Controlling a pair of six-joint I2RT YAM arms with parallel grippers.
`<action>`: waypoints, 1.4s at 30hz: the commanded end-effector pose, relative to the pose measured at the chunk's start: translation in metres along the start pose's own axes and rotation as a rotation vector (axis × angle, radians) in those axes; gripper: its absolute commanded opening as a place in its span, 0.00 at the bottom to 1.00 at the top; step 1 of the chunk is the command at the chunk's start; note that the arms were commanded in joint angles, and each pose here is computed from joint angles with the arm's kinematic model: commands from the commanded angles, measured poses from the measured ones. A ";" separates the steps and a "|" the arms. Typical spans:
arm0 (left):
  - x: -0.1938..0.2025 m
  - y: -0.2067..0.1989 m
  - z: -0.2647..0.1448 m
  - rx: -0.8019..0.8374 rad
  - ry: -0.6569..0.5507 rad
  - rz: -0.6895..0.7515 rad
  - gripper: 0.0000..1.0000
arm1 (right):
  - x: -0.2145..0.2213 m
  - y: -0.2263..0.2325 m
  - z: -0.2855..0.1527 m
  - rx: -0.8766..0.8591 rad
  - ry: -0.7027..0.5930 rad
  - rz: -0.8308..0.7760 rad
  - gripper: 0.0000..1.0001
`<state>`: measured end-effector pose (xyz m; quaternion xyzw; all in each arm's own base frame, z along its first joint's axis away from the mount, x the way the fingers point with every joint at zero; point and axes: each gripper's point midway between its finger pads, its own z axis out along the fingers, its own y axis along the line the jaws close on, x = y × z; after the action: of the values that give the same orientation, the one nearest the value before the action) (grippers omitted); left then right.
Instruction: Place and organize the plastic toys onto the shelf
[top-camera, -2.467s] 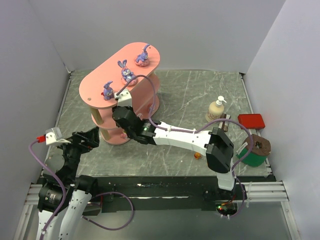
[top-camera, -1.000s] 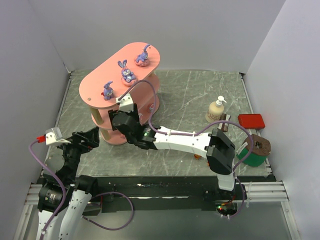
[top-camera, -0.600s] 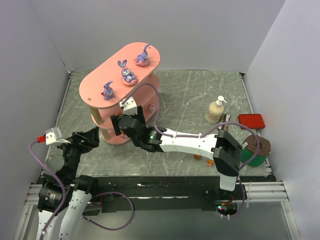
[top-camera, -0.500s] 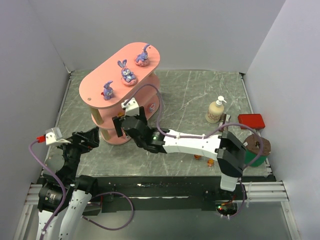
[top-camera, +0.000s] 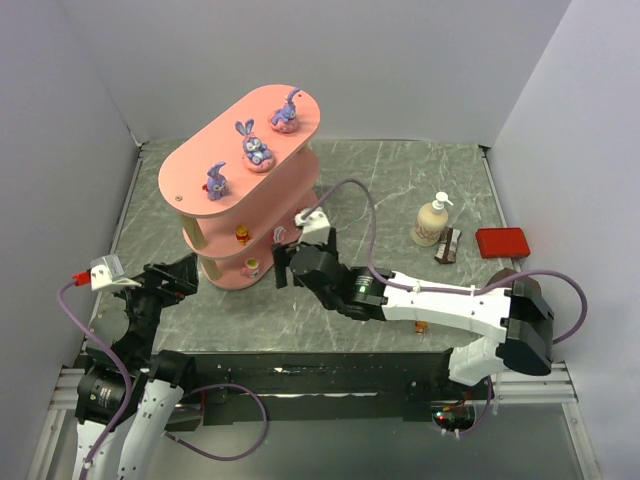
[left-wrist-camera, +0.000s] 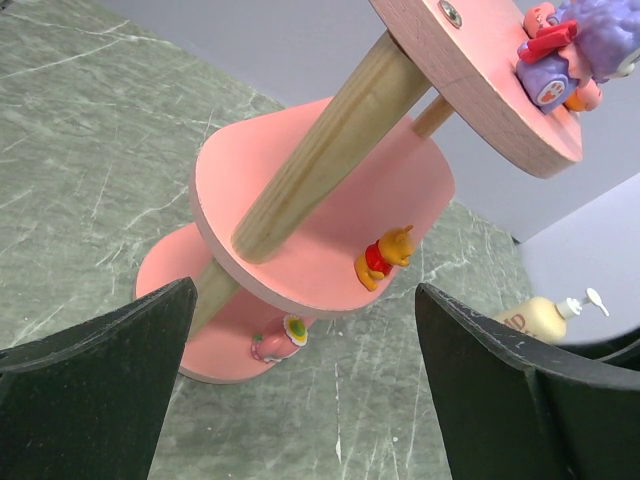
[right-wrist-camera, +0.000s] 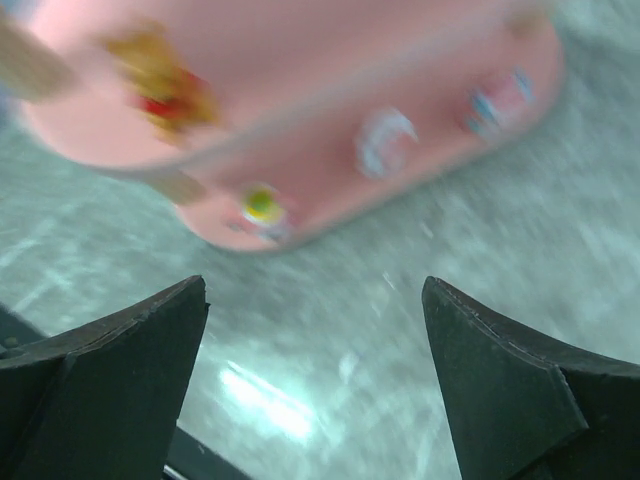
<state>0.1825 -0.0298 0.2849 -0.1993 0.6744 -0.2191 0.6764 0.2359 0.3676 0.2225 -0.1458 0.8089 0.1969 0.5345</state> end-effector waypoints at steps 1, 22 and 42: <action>-0.015 -0.007 -0.006 0.023 -0.049 -0.019 0.96 | 0.058 -0.091 -0.030 0.382 0.156 0.112 0.95; -0.011 -0.010 -0.004 0.042 -0.029 -0.004 0.96 | 0.202 -0.214 -0.113 0.794 0.322 0.406 0.93; -0.009 -0.009 -0.002 0.035 -0.021 -0.003 0.96 | 0.214 -0.221 -0.071 0.671 0.324 0.483 0.64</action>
<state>0.1810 -0.0312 0.2862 -0.1956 0.6725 -0.2235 0.6779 0.1810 0.1112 0.0123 0.1840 0.9160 -0.0162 0.3561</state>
